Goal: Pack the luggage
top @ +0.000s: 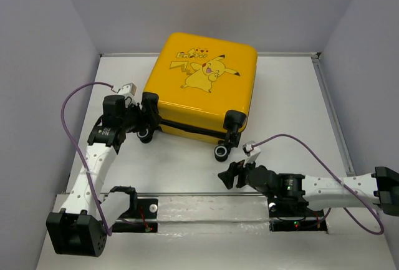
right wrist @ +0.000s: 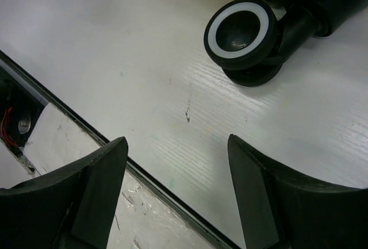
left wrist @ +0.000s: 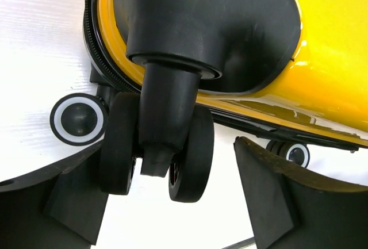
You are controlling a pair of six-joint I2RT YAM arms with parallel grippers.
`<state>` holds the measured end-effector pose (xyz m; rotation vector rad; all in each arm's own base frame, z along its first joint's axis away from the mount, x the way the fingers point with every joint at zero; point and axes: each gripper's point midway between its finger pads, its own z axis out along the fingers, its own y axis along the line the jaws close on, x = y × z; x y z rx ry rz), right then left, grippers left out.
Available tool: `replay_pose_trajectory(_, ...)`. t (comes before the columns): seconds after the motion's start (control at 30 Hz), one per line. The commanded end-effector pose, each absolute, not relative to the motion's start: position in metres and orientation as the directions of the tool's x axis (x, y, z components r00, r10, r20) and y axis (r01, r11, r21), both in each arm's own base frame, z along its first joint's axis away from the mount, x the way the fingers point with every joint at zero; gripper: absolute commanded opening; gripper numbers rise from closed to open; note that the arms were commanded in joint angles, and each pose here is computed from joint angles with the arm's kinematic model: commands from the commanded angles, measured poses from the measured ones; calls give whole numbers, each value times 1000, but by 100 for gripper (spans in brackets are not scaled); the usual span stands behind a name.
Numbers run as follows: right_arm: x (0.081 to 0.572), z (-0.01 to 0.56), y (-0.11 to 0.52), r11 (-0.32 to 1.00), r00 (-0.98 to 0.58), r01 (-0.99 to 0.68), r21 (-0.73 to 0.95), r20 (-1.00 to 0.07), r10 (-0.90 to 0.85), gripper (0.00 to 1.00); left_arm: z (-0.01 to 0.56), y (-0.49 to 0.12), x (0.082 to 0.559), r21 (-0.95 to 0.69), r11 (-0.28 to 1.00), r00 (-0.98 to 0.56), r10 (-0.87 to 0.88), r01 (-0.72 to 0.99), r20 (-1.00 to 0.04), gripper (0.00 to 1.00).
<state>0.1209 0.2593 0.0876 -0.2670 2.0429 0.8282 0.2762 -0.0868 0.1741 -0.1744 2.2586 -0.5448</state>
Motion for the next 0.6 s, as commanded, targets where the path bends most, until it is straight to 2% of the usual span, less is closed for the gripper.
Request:
replay_pose_trajectory(0.0, 126, 106, 268, 742, -570, -468, 480, -806, 161, 76, 197, -90, 286, -441, 891, -607, -294, 105, -738, 94)
replay_pose_trajectory(0.07, 127, 106, 268, 746, -569, -465, 477, -806, 161, 76, 197, -91, 288, -441, 891, -608, -291, 110, -739, 83)
replay_pose_trajectory(0.17, 128, 105, 267, 752, -568, -455, 477, -805, 168, 76, 193, -93, 289, -445, 888, -617, -287, 116, -733, 72)
replay_pose_trajectory(0.23, 129, 104, 265, 756, -565, -449, 476, -807, 173, 76, 194, -93, 290, -444, 888, -611, -286, 122, -738, 67)
replay_pose_trajectory(0.27, 129, 105, 265, 755, -565, -449, 479, -806, 175, 76, 194, -93, 291, -443, 888, -610, -285, 123, -740, 61)
replay_pose_trajectory(0.33, 129, 105, 264, 754, -563, -449, 480, -807, 179, 76, 194, -92, 293, -434, 893, -606, -279, 123, -745, 58)
replay_pose_trajectory(0.47, 129, 104, 261, 755, -561, -446, 480, -807, 182, 75, 197, -93, 297, -439, 888, -593, -282, 135, -754, 43)
replay_pose_trajectory(0.53, 131, 103, 258, 757, -564, -439, 484, -804, 187, 72, 204, -95, 295, -448, 881, -574, -290, 154, -766, 14)
replay_pose_trajectory(0.57, 136, 102, 254, 768, -564, -419, 484, -802, 197, 71, 207, -96, 294, -450, 878, -565, -291, 163, -772, 7)
